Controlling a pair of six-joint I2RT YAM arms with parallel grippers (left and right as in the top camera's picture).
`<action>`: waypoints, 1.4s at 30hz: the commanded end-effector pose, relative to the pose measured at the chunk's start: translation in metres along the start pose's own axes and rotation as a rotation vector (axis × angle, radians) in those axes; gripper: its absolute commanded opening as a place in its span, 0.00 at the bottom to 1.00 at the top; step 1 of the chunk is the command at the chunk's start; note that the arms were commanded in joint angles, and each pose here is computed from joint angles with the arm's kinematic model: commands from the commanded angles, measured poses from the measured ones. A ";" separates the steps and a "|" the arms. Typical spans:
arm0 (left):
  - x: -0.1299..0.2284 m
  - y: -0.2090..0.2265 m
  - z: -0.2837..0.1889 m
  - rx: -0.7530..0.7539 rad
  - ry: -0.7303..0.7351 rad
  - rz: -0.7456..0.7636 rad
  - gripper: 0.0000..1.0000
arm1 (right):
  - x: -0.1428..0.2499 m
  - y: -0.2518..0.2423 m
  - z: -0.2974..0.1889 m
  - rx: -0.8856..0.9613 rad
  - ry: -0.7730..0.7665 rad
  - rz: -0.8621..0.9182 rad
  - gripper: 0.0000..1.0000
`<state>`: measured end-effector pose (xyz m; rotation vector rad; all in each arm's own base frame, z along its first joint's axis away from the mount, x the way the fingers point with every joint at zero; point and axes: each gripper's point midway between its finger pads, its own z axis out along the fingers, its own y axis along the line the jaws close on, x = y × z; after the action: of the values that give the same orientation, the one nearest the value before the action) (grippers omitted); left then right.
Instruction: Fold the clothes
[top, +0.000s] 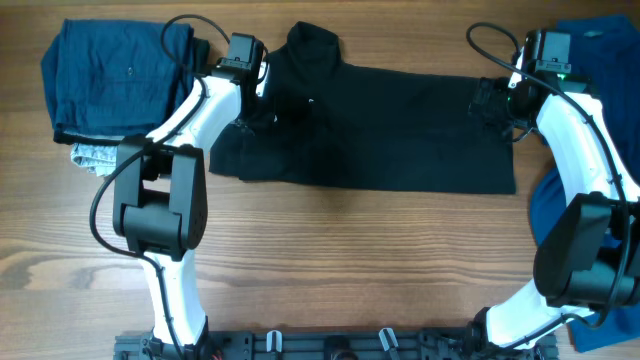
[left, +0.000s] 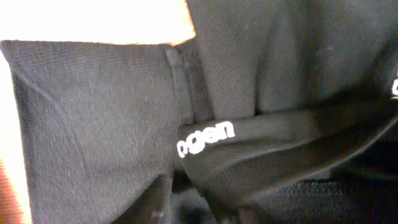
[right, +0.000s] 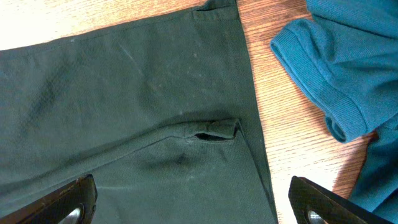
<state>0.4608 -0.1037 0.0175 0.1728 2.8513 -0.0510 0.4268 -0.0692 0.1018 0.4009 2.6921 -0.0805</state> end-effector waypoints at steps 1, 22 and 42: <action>0.002 -0.005 0.006 -0.010 0.004 0.007 0.22 | -0.006 -0.003 -0.005 0.015 -0.020 0.013 1.00; -0.045 -0.008 0.001 0.018 -0.190 -0.208 0.21 | -0.006 -0.003 -0.005 0.015 -0.020 0.013 0.99; 0.015 0.000 -0.052 0.052 0.046 -0.201 0.04 | -0.006 -0.003 -0.005 0.015 -0.020 0.013 1.00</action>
<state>0.4422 -0.1054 0.0898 -0.1374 2.8396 -0.2182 0.4268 -0.0692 0.1018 0.4009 2.6921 -0.0805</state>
